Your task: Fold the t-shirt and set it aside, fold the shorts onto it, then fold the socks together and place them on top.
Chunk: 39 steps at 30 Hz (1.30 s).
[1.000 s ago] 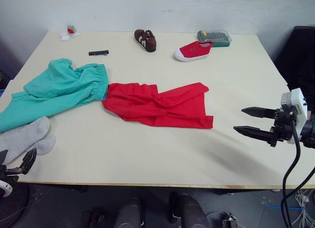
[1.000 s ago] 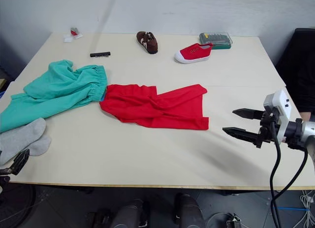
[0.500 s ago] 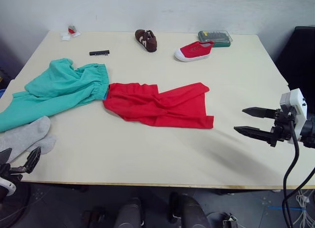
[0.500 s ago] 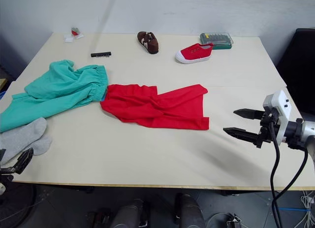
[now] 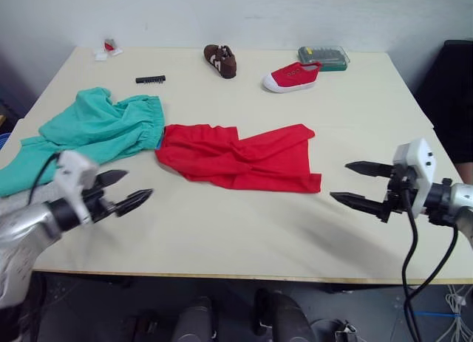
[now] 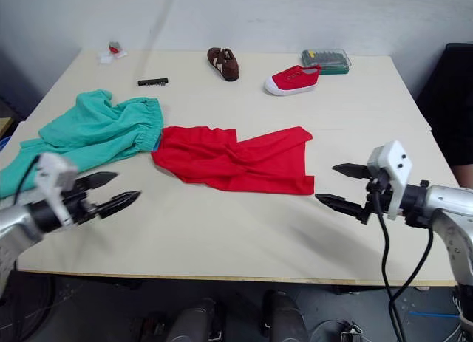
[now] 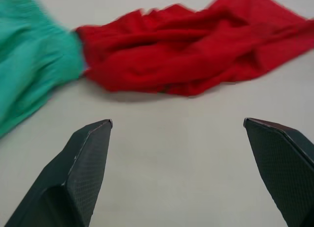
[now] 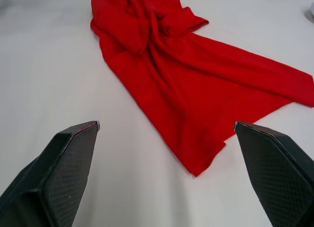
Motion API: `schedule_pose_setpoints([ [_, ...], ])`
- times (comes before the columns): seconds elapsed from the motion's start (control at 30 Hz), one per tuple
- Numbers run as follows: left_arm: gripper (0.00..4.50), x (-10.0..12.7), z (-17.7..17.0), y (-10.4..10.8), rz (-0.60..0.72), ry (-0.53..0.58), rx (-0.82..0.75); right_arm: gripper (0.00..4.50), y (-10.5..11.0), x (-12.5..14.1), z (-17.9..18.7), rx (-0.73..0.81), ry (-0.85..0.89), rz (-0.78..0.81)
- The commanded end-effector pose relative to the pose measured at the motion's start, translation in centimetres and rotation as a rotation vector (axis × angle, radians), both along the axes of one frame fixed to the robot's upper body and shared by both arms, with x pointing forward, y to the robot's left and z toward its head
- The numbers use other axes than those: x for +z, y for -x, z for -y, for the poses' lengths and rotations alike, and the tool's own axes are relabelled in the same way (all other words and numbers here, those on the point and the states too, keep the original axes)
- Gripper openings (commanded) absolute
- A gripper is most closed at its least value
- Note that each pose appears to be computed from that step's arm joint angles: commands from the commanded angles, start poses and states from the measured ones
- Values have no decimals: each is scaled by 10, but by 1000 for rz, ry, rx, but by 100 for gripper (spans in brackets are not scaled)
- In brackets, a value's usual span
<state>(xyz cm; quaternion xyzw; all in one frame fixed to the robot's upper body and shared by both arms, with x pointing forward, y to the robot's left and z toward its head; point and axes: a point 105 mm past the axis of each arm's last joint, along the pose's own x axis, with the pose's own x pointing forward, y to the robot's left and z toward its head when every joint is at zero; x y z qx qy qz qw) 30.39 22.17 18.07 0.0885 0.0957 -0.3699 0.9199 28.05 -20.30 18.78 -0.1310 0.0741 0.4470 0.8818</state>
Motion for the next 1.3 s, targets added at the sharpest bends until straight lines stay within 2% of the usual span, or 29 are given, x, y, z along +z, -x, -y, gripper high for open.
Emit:
schedule_pose_setpoints([
  [0.03,450,2,16,-21,14,-50,-101,448,-1,6,-13,15,8,55],
  [0.2,450,2,50,-51,20,-109,-253,448,-7,-1,-28,26,24,67],
  [0.43,450,-2,102,-67,53,-137,-413,448,-15,-6,-41,14,25,92],
  [0.53,450,-4,130,-77,101,-141,-424,448,-21,-7,-43,-12,31,107],
  [0.7,450,-7,150,-95,155,-155,-381,448,-30,-10,-38,-57,39,114],
  [0.8,387,-13,157,-98,154,-176,-396,450,-35,-11,-33,-82,45,111],
  [0.97,233,-24,163,-97,131,-229,-452,450,-50,-16,-25,-144,46,101],
  [1.2,233,-27,163,-98,133,-245,-460,450,-66,-28,-24,-177,52,59],
  [1.23,199,-26,162,-99,138,-241,-454,450,-68,-28,-24,-181,44,56],
  [1.3,150,-25,160,-100,140,-239,-450,410,-71,-30,-24,-185,38,44],
])
